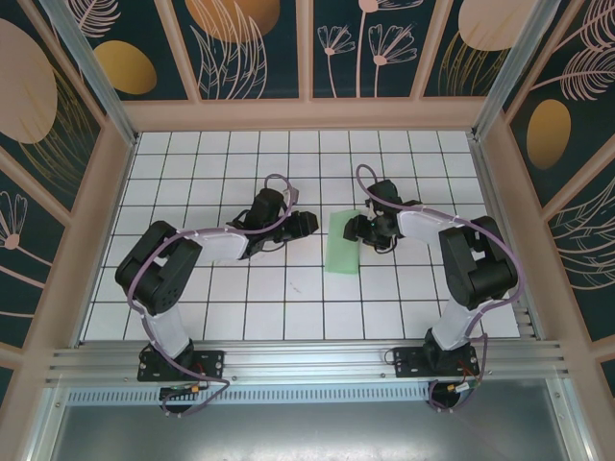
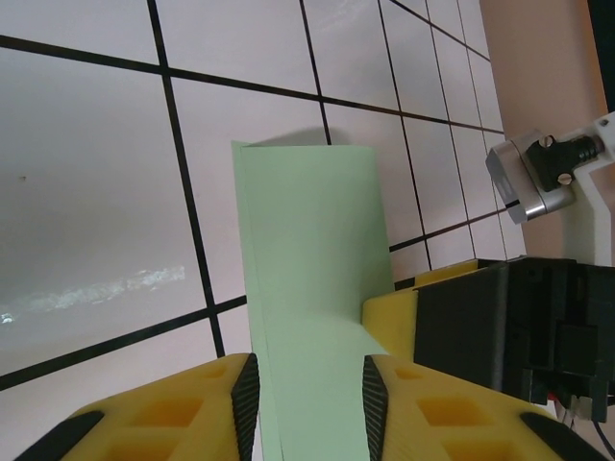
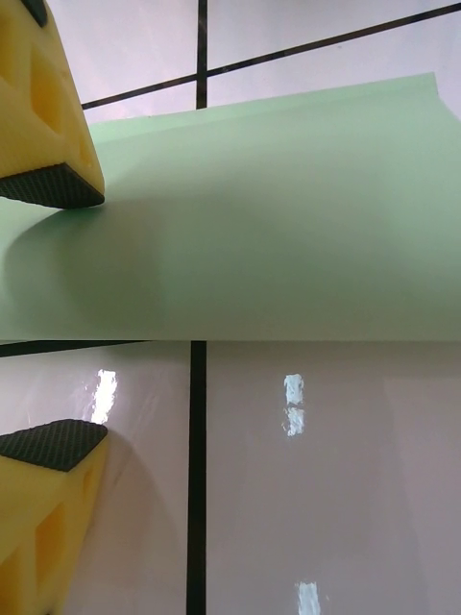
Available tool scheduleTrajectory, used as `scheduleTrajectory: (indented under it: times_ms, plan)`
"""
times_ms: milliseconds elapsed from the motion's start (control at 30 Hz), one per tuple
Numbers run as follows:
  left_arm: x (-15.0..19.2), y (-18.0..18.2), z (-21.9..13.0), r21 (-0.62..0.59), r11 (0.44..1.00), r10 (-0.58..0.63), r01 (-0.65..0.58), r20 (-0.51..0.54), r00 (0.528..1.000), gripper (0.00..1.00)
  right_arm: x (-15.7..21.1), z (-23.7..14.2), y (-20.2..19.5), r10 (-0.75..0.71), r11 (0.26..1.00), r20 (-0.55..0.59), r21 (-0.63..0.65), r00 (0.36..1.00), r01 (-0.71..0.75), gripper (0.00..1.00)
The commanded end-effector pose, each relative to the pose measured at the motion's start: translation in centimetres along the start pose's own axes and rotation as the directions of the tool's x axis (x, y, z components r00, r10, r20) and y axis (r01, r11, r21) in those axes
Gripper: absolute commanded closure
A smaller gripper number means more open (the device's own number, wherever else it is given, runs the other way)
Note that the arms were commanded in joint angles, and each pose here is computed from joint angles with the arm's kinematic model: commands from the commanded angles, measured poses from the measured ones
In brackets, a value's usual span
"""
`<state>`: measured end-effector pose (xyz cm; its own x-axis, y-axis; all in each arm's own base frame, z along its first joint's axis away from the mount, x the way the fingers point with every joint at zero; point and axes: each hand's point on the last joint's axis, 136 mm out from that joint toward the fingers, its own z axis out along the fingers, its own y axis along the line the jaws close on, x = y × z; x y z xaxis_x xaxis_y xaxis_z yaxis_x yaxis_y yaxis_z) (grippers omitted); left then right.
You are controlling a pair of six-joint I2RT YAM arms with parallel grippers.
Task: Fold a paper plane with a square sheet of paper (pick it up from the middle)
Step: Fold the square sheet of paper in half at the center of the table.
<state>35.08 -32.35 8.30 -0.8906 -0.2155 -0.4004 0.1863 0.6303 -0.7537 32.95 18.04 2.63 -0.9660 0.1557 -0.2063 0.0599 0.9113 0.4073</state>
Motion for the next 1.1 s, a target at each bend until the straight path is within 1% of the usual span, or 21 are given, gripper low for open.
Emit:
scheduleTrajectory:
  times_ms: [0,400,500,600,933,1067]
  plan:
    - [-1.0,-0.6,0.7,0.018,0.999,-0.028,0.027,0.025,0.999,0.63,0.1,0.5,0.3,0.016,1.0,-0.012,0.0,1.0,-0.016,0.36]
    - [-0.7,-0.4,1.1,0.014,0.999,-0.036,0.036,0.002,0.999,0.67,-0.3,0.1,1.9,0.017,0.998,-0.01,-0.062,1.0,-0.018,0.35]
    - [-0.7,-0.4,1.1,0.016,0.999,-0.036,0.036,0.001,0.999,0.67,-0.4,0.0,1.7,0.031,0.999,-0.006,-0.04,1.0,-0.031,0.35]
    - [-0.6,-0.5,1.2,0.019,0.999,-0.035,0.035,-0.003,0.999,0.67,-0.6,0.0,2.1,0.031,0.999,-0.001,-0.044,1.0,-0.031,0.34]
    - [-0.6,-0.6,1.2,0.023,0.999,-0.035,0.035,-0.007,0.999,0.68,-0.4,0.4,0.4,0.024,0.997,0.002,0.071,1.0,-0.024,0.35]
    - [-0.6,-0.6,1.3,0.023,0.999,-0.037,0.037,-0.008,0.999,0.68,-0.3,0.3,0.6,-0.001,0.998,-0.004,0.06,1.0,0.001,0.36]
